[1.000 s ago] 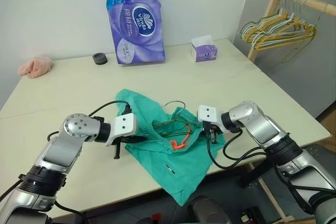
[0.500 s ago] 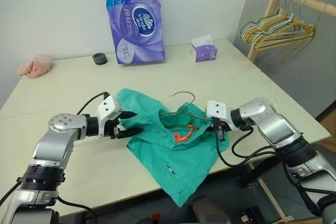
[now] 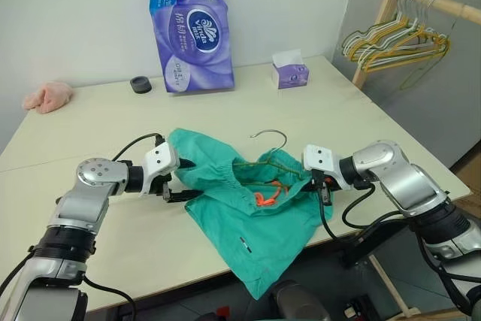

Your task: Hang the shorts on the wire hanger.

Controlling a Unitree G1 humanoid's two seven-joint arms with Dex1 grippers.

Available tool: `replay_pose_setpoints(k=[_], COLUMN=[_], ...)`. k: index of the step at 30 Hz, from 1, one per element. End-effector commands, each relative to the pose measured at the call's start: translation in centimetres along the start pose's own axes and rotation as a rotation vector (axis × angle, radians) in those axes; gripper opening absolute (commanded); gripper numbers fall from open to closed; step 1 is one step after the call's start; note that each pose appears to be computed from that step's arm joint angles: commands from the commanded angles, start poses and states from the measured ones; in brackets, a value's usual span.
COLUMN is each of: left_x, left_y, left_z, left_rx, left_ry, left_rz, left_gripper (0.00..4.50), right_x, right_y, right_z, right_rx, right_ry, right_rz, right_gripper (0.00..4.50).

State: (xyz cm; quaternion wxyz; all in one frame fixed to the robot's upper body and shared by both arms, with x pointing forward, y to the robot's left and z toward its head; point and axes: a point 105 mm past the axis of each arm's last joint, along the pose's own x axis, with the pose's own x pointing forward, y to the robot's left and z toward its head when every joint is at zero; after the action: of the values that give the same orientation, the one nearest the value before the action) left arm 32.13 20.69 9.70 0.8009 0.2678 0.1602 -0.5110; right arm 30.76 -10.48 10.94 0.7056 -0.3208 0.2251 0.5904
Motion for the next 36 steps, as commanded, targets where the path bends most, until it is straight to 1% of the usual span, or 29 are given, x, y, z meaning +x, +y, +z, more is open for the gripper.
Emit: replay_pose_setpoints(k=[1,5,8,10,11,16,20,26,28,31,33,34,36], left_x=[0.1,0.5,0.4,0.1,0.0,-0.2,0.2,1.2,1.2,0.8,0.6,0.4,0.2], left_y=[1.6,2.2,2.6,3.1,3.3,3.8,3.7,3.4,2.6,2.1,1.9,2.0,2.5], left_z=[1.4,2.1,1.9,1.7,1.6,1.6,1.8,3.7,3.3,1.9,1.2,1.0,0.9], left_rx=[0.057,0.055,0.060,0.064,0.070,0.086,0.085,0.085,0.047,0.054,0.073,0.079,0.103], left_ry=[-0.043,-0.087,-0.084,-0.076,-0.073,-0.069,-0.081,-0.173,-0.173,-0.112,-0.084,-0.083,-0.083], left_rz=[0.066,0.099,0.129,0.169,0.187,0.225,0.225,0.242,0.194,0.190,0.191,0.213,0.269], left_gripper=[2.93,1.69,0.80,0.12,0.03,0.03,0.03,0.03,0.03,0.67,1.28,1.55,2.24], right_x=[-1.1,-1.3,-1.6,-1.9,-2.1,-2.6,-2.6,-2.0,-2.0,-2.0,-2.0,-2.0,-2.0], right_y=[-0.4,-0.4,-0.2,0.1,0.4,1.1,1.1,1.1,1.0,0.9,0.8,0.8,0.8], right_z=[1.1,0.9,0.4,0.0,-0.2,-1.1,-1.1,-0.5,-0.5,-0.4,-0.4,-0.4,-0.4], right_rx=[-0.026,-0.012,0.025,0.065,0.082,0.131,0.144,0.150,0.159,0.182,0.192,0.198,0.206], right_ry=[-0.031,-0.027,-0.021,-0.021,-0.019,-0.005,-0.011,-0.033,-0.040,-0.054,-0.059,-0.062,-0.068], right_rz=[-0.028,-0.032,-0.032,-0.025,-0.020,-0.014,-0.026,-0.026,-0.030,-0.036,-0.039,-0.041,-0.043], right_gripper=[0.00,0.00,0.00,0.00,0.00,0.00,0.00,0.00,0.00,0.00,0.00,0.00,0.00])
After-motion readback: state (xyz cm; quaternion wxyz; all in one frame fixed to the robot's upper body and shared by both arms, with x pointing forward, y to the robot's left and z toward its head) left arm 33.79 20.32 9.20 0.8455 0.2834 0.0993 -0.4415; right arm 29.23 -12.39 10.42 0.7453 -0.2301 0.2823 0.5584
